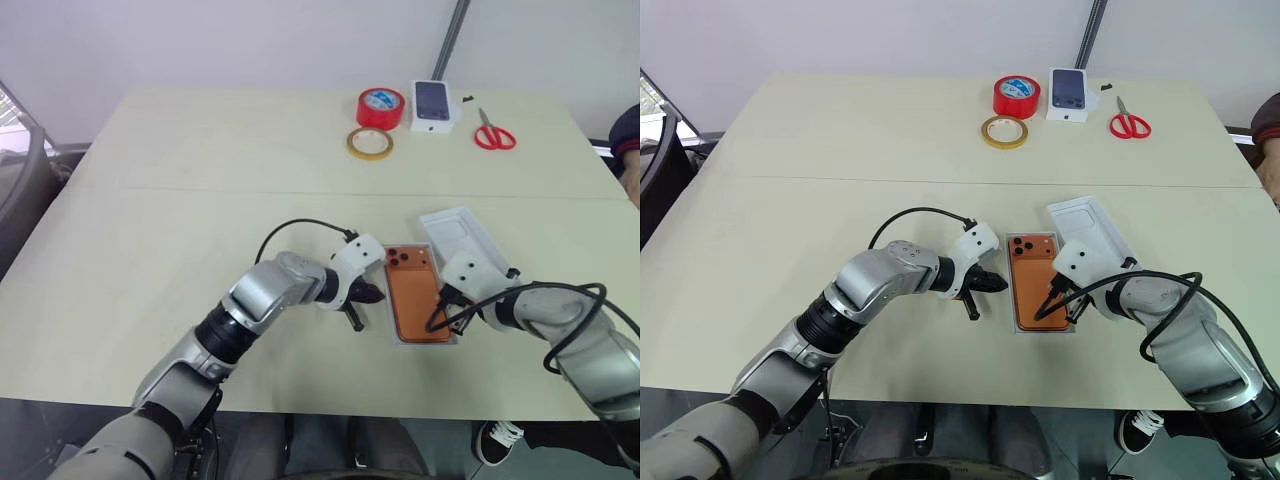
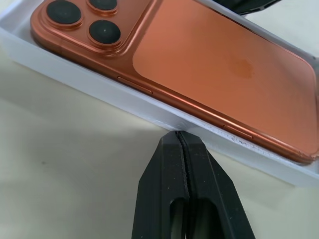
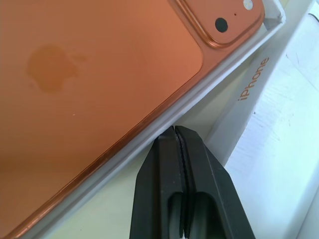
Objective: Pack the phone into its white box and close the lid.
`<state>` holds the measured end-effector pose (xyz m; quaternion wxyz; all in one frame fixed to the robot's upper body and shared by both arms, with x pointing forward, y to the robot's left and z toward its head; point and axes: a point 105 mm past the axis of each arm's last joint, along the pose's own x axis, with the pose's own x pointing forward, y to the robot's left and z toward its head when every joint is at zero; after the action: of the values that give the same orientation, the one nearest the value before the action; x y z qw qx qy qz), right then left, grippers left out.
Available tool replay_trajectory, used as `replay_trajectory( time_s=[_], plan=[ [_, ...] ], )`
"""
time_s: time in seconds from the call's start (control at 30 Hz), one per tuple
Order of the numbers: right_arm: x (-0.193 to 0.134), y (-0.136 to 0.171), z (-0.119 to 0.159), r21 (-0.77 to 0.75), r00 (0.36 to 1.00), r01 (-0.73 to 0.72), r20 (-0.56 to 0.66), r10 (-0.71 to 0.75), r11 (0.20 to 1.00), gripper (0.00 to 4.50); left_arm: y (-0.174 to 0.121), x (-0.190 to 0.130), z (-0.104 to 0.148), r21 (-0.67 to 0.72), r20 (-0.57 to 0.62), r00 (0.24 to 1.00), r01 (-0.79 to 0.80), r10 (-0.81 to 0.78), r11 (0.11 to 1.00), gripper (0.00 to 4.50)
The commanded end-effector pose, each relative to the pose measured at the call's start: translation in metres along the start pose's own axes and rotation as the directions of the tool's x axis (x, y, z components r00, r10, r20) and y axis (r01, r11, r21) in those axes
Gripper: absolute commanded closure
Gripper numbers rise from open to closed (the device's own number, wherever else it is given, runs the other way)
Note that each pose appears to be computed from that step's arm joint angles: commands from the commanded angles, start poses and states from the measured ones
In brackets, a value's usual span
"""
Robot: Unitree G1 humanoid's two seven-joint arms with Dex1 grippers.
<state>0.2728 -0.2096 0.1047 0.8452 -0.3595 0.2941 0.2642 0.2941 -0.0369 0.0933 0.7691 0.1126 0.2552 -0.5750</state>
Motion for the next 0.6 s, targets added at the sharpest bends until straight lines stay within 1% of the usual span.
replay_trajectory(
  time_s=[0.03, 0.1, 0.17, 0.23, 0.27, 0.3, 0.33, 0.4, 0.43, 0.6],
  plan=[
    [-0.013, -0.004, 0.006, -0.027, 0.999, 0.011, 0.031, -0.01, 1.0, 4.5, -0.002, -0.003, 0.009, 0.018, 0.034, 0.999, 0.012, -0.012, 1.0, 4.47],
    [-0.024, -0.012, 0.004, -0.014, 0.999, 0.018, 0.035, -0.018, 1.0, 4.5, 0.009, -0.012, 0.007, 0.003, 0.047, 0.999, -0.027, 0.027, 1.0, 4.47],
    [-0.036, -0.018, 0.007, 0.039, 0.998, -0.004, 0.061, 0.002, 0.999, 4.5, 0.022, -0.027, 0.005, -0.014, 0.071, 0.994, -0.079, 0.08, 0.997, 4.47],
    [-0.042, -0.019, 0.008, 0.071, 0.997, -0.026, 0.076, 0.02, 0.997, 4.5, 0.027, -0.034, 0.005, -0.021, 0.087, 0.991, -0.103, 0.105, 0.994, 4.47],
    [-0.045, -0.027, 0.011, 0.097, 0.996, -0.005, 0.085, -0.003, 0.995, 4.5, 0.032, -0.043, 0.008, -0.003, 0.14, 0.982, -0.128, 0.127, 0.992, 4.47],
    [-0.046, -0.034, 0.015, 0.13, 0.995, 0.013, 0.094, -0.025, 0.991, 3.95, 0.035, -0.052, 0.011, 0.023, 0.187, 0.972, -0.15, 0.143, 0.988, 4.5],
    [-0.046, -0.04, 0.018, 0.165, 0.994, 0.023, 0.103, -0.04, 0.986, 3.67, 0.037, -0.06, 0.012, 0.046, 0.221, 0.964, -0.165, 0.151, 0.985, 4.5],
    [-0.043, -0.045, 0.022, 0.221, 0.993, 0.02, 0.109, -0.045, 0.975, 2.65, 0.035, -0.071, 0.015, 0.085, 0.278, 0.951, -0.166, 0.137, 0.982, 4.5],
    [-0.038, -0.047, 0.02, 0.248, 0.996, 0.026, 0.082, -0.047, 0.968, 2.19, 0.032, -0.077, 0.016, 0.121, 0.315, 0.941, -0.172, 0.127, 0.978, 4.5],
    [-0.019, -0.054, 0.02, 0.35, 0.999, 0.012, 0.039, -0.027, 0.937, 2.19, 0.017, -0.098, 0.013, 0.278, 0.37, 0.928, -0.16, 0.048, 0.947, 4.5]
  ],
)
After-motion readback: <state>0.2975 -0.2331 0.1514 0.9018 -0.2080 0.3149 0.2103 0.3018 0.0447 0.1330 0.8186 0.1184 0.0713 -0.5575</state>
